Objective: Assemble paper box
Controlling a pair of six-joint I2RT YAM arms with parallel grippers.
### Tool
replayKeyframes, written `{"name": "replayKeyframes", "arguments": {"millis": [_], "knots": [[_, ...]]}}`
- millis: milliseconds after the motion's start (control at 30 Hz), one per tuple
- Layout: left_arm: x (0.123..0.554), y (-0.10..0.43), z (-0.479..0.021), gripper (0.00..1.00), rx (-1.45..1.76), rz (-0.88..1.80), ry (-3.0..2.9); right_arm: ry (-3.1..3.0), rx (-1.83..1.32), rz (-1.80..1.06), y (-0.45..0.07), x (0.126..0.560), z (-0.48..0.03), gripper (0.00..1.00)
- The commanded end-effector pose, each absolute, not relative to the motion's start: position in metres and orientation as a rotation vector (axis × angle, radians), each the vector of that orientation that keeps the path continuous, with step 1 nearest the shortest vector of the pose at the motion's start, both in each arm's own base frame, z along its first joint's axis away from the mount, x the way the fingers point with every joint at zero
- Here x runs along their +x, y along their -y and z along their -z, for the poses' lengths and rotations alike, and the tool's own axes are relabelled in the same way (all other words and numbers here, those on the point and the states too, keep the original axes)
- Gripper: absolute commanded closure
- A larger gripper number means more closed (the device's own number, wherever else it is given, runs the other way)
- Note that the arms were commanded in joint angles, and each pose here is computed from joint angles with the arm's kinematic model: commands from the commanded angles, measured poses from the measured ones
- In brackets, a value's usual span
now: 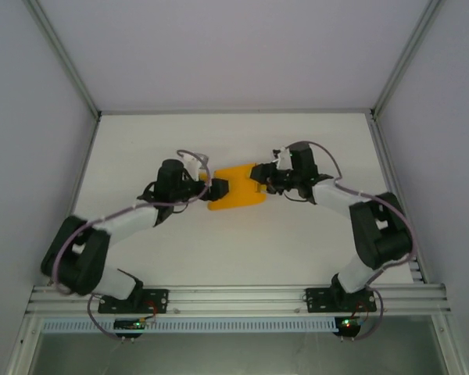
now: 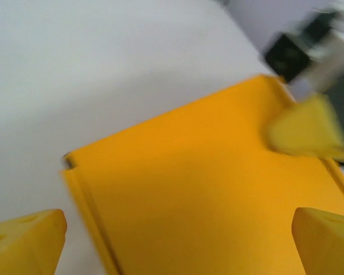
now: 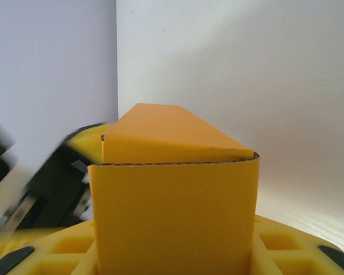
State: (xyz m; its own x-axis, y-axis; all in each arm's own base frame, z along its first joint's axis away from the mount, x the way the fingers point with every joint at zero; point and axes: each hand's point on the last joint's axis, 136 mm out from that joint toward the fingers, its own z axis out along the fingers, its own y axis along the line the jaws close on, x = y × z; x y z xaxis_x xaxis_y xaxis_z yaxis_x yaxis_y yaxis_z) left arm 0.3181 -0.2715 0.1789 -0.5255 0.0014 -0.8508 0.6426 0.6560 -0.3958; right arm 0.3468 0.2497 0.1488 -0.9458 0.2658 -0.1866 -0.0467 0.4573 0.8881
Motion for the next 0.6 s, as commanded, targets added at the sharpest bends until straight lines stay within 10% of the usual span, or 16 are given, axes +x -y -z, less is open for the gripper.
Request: {"name": "replayKeyframes", "arguments": {"millis": [0, 567], "knots": [[0.298, 0.278, -0.204, 0.0, 0.864, 0.453, -1.694, -2.565, 0.449, -1.439, -0.218, 0.325, -0.133, 0.6], [0.271, 0.356, -0.191, 0.02, 1.421, -0.049, -1.337, -2.671, 0.945, -1.523, -0.167, 0.286, -0.178, 0.57]]}}
